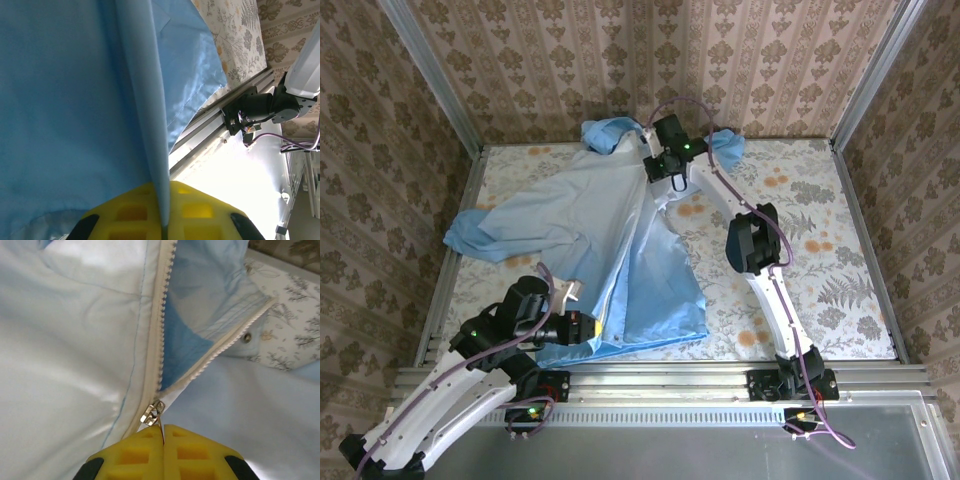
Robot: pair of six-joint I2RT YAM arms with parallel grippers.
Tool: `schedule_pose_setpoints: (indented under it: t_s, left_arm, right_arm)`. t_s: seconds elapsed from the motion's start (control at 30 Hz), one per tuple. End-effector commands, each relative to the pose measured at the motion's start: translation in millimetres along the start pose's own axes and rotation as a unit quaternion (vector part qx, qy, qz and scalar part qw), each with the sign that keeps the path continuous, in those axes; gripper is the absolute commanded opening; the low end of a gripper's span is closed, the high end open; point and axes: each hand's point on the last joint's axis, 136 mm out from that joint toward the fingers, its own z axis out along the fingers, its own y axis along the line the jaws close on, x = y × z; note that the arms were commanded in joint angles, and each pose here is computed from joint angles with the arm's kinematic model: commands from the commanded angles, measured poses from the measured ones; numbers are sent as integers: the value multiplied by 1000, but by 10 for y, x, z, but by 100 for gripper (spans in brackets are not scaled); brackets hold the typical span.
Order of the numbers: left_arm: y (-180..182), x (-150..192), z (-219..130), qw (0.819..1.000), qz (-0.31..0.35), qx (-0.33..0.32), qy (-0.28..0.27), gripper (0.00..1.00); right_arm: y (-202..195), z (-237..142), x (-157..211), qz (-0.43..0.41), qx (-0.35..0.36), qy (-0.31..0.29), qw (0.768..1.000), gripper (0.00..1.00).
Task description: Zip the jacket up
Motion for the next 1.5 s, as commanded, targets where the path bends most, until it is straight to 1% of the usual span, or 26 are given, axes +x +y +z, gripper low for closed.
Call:
schedule_pose_setpoints:
  t_s: [0.0, 0.23, 0.47, 0.7, 0.97, 1.07, 1.13, 1.3, 1.47]
  left_arm:
    - [-81, 224, -57, 998, -8, 21, 51, 0]
    - [-44, 219, -20, 998, -14, 12, 56, 0]
    - [47, 213, -14, 998, -28, -13, 56, 0]
    - [261, 182, -32, 994, -66, -69, 45, 0]
    - [543, 47, -79, 984, -119, -134, 19, 0]
    - [614, -84, -95, 980, -129, -154, 5, 0]
    - [621, -225, -83, 979, -134, -154, -8, 0]
    - [762, -529, -153, 971, -144, -184, -38, 0]
    - [915, -737, -225, 969, -173, -162, -72, 0]
  right_arm:
    - [-616, -126, -341, 24, 64, -62, 996, 0]
    - [-984, -202, -390, 40, 88, -77, 992, 0]
    - [-1377, -301, -429, 56, 112, -90, 988, 0]
    - [-1727, -400, -458, 76, 128, -106, 983, 0]
    - [-1943, -420, -391, 88, 137, -103, 981, 0]
    - [-2058, -449, -357, 94, 149, -101, 979, 0]
    - [-2115, -485, -356, 96, 156, -102, 978, 0]
    - [-2223, -568, -352, 101, 172, -103, 975, 0]
    - [-2286, -680, -318, 99, 184, -96, 973, 0]
